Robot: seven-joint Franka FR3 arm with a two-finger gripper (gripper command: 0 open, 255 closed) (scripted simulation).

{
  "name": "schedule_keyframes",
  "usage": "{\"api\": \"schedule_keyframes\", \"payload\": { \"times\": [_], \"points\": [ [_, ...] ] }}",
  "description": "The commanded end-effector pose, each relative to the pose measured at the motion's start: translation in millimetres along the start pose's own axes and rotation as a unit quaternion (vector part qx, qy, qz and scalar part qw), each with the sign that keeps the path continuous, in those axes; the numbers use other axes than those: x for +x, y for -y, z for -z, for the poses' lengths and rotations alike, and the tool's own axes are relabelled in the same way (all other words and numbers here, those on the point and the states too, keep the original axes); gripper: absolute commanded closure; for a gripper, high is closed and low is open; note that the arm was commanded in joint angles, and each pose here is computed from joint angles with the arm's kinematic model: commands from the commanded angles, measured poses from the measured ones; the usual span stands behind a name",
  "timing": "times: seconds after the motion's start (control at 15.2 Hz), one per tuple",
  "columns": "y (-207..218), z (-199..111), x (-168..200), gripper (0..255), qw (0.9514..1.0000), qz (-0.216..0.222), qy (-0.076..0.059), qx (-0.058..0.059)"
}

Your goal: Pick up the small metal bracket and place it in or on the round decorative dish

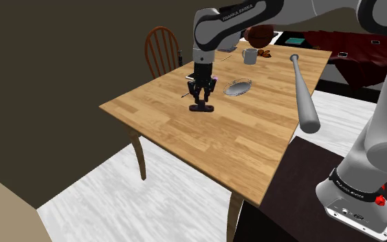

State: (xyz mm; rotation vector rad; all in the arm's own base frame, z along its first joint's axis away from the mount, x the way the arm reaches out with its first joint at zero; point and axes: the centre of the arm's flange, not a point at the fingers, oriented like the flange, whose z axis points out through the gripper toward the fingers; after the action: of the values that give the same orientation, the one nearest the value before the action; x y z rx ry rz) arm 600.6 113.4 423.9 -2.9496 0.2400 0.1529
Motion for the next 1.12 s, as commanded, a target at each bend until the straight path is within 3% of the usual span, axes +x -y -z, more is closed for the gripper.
{"api": "schedule_keyframes", "payload": {
  "times": [0.0, 0.26, 1.06],
  "points": [
    [2.3, 10.3, -1.7, 255, 1.0, 0.0, 0.0, 0.0],
    [5.6, 29.5, -4.0, 255, 1.0, 0.0, 0.0, 0.0],
    [-144.3, 64.1, 33.8, 255, 1.0, 0.0, 0.0, 0.0]
  ]
}}
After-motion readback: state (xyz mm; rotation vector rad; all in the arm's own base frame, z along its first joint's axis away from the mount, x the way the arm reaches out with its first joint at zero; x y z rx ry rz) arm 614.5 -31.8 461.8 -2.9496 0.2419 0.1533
